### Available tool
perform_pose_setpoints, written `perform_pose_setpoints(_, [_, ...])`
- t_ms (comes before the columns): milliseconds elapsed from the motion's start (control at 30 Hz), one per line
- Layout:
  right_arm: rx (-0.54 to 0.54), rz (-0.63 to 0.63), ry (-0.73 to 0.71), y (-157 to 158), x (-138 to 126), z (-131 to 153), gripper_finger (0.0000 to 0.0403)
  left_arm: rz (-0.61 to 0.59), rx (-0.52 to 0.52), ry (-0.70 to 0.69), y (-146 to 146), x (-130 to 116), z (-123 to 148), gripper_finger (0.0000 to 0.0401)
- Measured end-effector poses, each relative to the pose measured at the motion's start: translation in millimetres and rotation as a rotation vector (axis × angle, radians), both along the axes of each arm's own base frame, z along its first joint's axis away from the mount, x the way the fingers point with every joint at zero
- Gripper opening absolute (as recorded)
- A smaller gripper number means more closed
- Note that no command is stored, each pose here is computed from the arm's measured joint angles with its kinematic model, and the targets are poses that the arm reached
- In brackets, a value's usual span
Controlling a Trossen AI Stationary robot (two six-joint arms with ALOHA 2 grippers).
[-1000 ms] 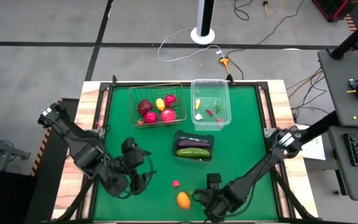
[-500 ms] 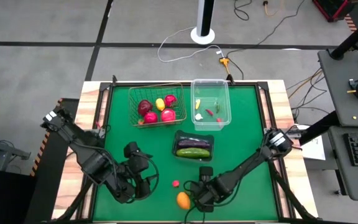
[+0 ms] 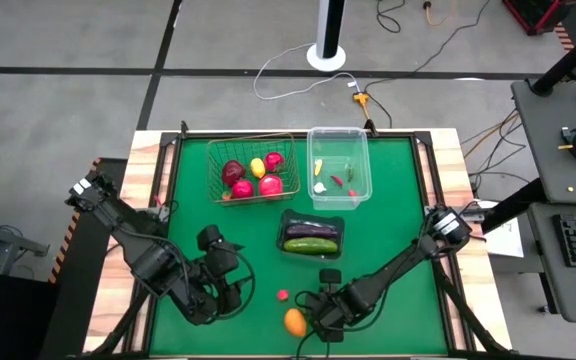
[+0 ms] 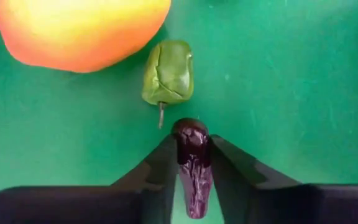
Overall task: Sort produce into baskets
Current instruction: Put the eggplant into the transparent bin
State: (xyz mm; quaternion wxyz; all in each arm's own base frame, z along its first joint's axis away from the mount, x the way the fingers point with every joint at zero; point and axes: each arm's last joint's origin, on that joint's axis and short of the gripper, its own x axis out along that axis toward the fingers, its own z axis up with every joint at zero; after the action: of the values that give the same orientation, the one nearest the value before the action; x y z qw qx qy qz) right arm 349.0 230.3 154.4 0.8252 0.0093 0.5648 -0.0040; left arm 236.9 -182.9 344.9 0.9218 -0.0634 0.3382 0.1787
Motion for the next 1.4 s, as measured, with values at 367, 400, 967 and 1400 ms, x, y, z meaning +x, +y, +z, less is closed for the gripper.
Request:
perform_pose_setpoints(367, [0.024,0.008,0.011,-3,-5,11,0.0024,0.015,0.002,0.008,5,3,0,0.0323])
perform_pose_setpoints(400, [0.035,0.003,-0.003,-3,-6,18,0.0025,0.013,-0.002,0.018,6,3,0,0.0323])
perform_pose_setpoints(967, [0.01,-0.193,-0.29,-84,-36,153,0.0028,-0.104,-0.001,0.245,36,19,-8,0.0302])
perform_pose_setpoints(1400, [0.008,-0.744,-0.433,-233,-55,208,0.0028,-0.135,0.074,0.318,54,24,-9,0.0288])
